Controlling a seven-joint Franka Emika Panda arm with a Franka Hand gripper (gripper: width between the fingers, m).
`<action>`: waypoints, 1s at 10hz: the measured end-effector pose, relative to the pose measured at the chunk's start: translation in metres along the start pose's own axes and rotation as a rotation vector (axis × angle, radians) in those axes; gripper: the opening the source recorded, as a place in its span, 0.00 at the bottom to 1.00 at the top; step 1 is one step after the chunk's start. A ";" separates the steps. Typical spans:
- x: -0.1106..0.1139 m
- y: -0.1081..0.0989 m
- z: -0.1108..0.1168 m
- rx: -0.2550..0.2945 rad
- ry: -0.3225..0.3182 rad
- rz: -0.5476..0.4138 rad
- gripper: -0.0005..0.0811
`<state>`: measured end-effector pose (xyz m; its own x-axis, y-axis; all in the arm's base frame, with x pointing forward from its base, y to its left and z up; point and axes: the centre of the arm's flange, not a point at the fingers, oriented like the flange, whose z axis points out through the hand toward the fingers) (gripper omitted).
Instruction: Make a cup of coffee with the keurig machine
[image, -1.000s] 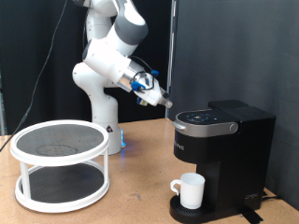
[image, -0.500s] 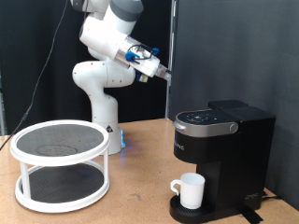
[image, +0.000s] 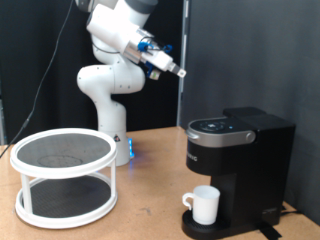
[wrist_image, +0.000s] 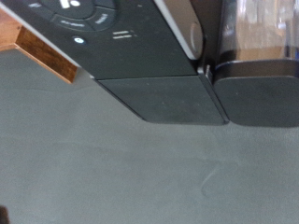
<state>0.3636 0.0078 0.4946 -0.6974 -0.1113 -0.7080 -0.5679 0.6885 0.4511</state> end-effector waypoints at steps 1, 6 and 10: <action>-0.013 0.002 -0.001 0.032 0.052 -0.036 0.91; -0.065 -0.007 0.012 0.063 0.389 -0.113 0.91; -0.073 -0.002 0.018 0.106 0.514 -0.201 0.91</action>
<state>0.4236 0.0280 0.5360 -0.7185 -0.5644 -0.4064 -0.6829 0.6832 0.2587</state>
